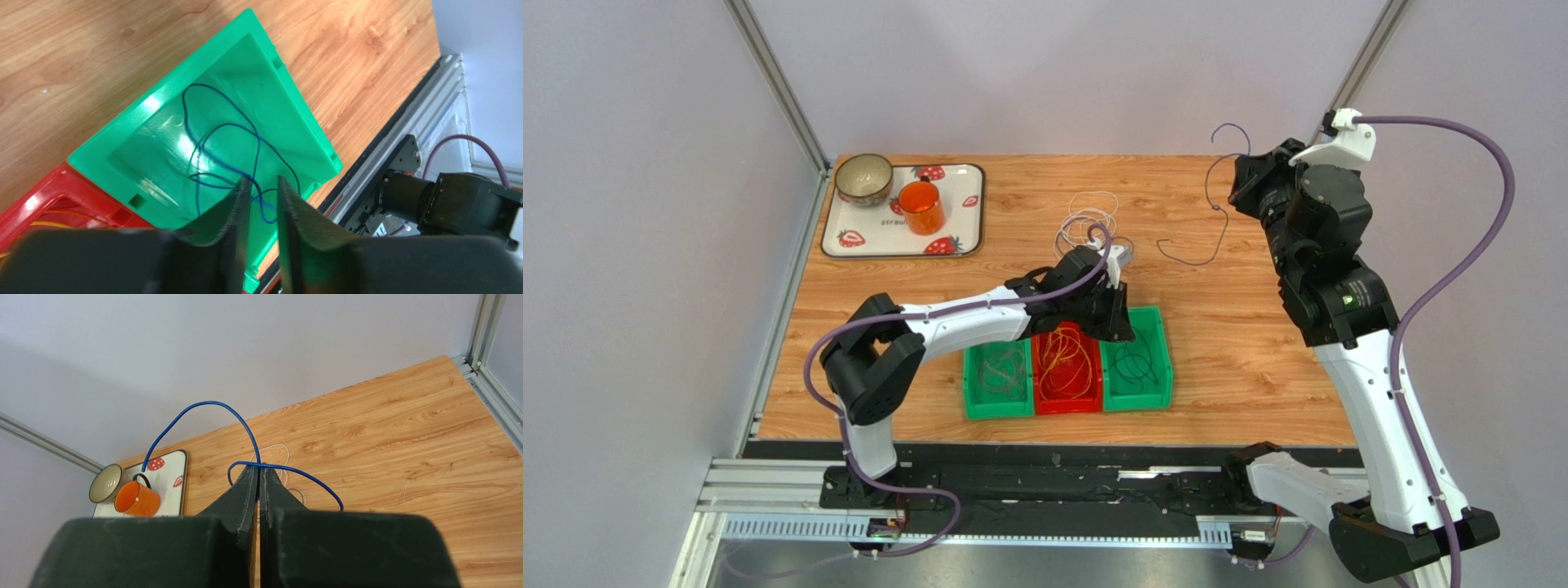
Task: Untangle the cables
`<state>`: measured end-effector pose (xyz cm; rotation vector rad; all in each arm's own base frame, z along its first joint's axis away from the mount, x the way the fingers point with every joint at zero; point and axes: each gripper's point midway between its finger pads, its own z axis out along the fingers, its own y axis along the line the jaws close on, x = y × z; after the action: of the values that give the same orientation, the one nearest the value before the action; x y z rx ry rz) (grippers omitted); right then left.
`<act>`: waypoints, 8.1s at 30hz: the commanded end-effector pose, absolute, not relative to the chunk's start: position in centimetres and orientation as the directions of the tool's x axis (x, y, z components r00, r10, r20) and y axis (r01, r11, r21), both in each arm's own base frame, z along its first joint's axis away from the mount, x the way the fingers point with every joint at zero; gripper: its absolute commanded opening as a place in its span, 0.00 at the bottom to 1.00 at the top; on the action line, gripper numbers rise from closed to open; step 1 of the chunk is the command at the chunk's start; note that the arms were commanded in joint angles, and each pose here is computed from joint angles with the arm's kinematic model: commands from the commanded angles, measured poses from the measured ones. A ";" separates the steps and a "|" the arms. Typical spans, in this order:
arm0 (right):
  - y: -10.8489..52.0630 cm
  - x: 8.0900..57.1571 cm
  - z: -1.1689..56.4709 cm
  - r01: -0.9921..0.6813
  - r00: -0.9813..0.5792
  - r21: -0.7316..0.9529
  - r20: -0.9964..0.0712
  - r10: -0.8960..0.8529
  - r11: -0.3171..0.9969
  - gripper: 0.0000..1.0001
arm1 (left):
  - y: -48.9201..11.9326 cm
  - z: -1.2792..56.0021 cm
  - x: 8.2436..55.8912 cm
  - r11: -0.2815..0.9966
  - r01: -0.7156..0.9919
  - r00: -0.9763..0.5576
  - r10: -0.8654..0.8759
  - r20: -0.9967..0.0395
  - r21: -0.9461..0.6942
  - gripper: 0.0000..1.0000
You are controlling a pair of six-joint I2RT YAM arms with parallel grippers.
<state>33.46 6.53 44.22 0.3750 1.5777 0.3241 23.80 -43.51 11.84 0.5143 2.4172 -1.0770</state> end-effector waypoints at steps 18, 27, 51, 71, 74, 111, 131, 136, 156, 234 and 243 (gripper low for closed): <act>10.0 31.7 43.1 -0.119 -0.166 0.492 -0.866 0.471 0.863 0.00 | -35.7 22.0 25.8 0.803 0.521 -0.690 0.195 -0.697 -0.291 0.61; 12.4 30.1 38.6 -0.161 -0.331 0.511 -0.834 0.442 0.844 0.00 | -24.5 26.0 25.7 0.883 0.451 -0.641 0.222 -0.735 -0.127 0.62; 16.3 26.3 26.3 -0.210 -0.657 0.427 -0.728 0.197 0.880 0.00 | -12.5 25.3 27.7 0.962 0.245 -0.571 0.240 -0.785 0.116 0.66; 19.2 27.3 13.6 -0.127 -0.852 0.349 -0.517 0.078 0.929 0.00 | -12.1 23.6 28.5 0.968 0.239 -0.610 0.212 -0.764 0.077 0.63; 19.4 27.6 12.0 -0.117 -0.873 0.330 -0.484 0.062 0.937 0.00 | -12.0 23.4 28.7 0.969 0.237 -0.618 0.208 -0.758 0.073 0.63; 16.8 22.2 12.3 -0.119 -0.931 0.207 -0.362 -0.037 0.971 0.36 | -11.8 23.6 28.8 0.972 0.236 -0.628 0.169 -0.760 0.021 0.61; 17.9 27.8 23.3 -0.162 -0.739 0.266 -0.671 0.062 0.950 0.36 | -11.8 24.6 28.2 0.969 0.247 -0.602 0.155 -0.783 0.002 0.61; 19.0 30.5 26.2 -0.185 -0.674 0.269 -0.735 0.077 0.945 0.37 | -11.9 25.0 28.0 0.965 0.261 -0.592 0.156 -0.790 -0.005 0.61; 22.9 45.5 23.3 -0.082 -0.712 0.209 -0.696 0.089 0.974 0.42 | -11.4 27.3 27.2 0.965 0.261 -0.507 0.119 -0.854 -0.021 0.61; 18.8 49.5 36.6 -0.172 -0.416 0.311 -0.883 0.218 0.935 0.00 | -11.5 25.8 27.9 0.966 0.260 -0.541 0.147 -0.828 0.002 0.59; 19.2 40.1 50.8 -0.412 -0.053 0.270 -0.961 0.273 0.870 0.00 | -11.7 25.2 28.2 0.965 0.261 -0.558 0.158 -0.815 0.009 0.59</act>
<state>42.05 18.79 49.36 -0.0430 1.6504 0.5398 27.50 -11.87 24.98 0.2869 2.1913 -0.1621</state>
